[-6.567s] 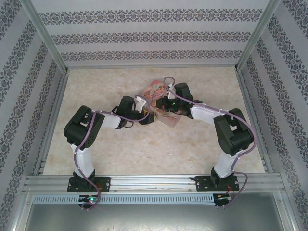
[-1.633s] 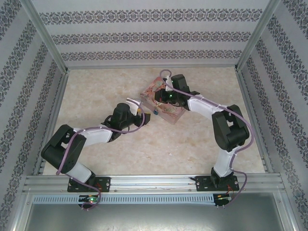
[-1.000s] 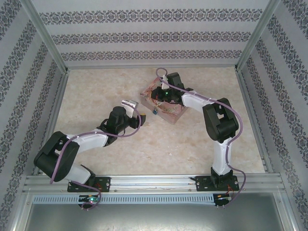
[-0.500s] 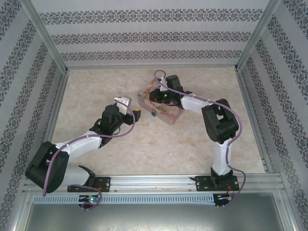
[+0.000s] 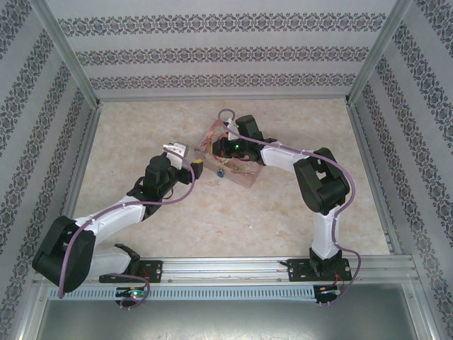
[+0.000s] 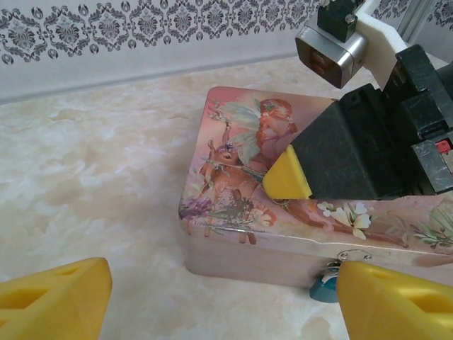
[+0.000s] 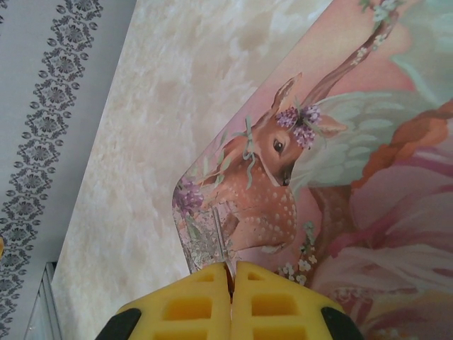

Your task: Unlock the padlock with the key

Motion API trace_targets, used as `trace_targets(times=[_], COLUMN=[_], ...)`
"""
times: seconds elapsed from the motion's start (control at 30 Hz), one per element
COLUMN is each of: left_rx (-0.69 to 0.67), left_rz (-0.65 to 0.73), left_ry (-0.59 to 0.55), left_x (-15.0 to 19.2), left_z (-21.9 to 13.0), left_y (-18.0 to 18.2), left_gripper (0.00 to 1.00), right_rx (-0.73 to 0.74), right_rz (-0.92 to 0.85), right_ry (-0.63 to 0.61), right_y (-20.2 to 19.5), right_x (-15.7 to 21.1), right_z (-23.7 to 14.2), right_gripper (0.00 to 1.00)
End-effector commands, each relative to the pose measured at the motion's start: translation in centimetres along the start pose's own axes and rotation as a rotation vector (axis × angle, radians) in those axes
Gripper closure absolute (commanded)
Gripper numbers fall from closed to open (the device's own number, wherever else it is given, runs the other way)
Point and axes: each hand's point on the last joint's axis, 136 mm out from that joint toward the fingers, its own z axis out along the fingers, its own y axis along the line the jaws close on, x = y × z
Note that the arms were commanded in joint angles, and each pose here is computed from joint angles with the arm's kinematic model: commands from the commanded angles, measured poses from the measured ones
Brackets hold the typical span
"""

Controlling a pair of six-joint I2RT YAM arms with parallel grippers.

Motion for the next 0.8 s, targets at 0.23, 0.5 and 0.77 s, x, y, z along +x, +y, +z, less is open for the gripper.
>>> trace_targets(times=[0.23,0.5,0.77], left_rx=[-0.011,0.113,0.220], left_rz=[-0.005,-0.008,-0.102], left_ry=[0.030,0.063,0.121], left_x=[1.5,2.7,4.5], left_z=[-1.2,-1.0,0.5], left_y=[0.7,-1.4,-4.0], left_gripper=[0.17,0.16,0.18], right_rx=[0.035,0.013,0.070], right_rz=[0.052,-0.013,0.037], right_ry=[0.136,-0.002,-0.025], right_y=[0.3,3.5,0.0], right_x=[4.2,-0.5,1.0], right_z=[0.8,-3.7,-7.1], right_gripper=[1.00,1.00,1.00])
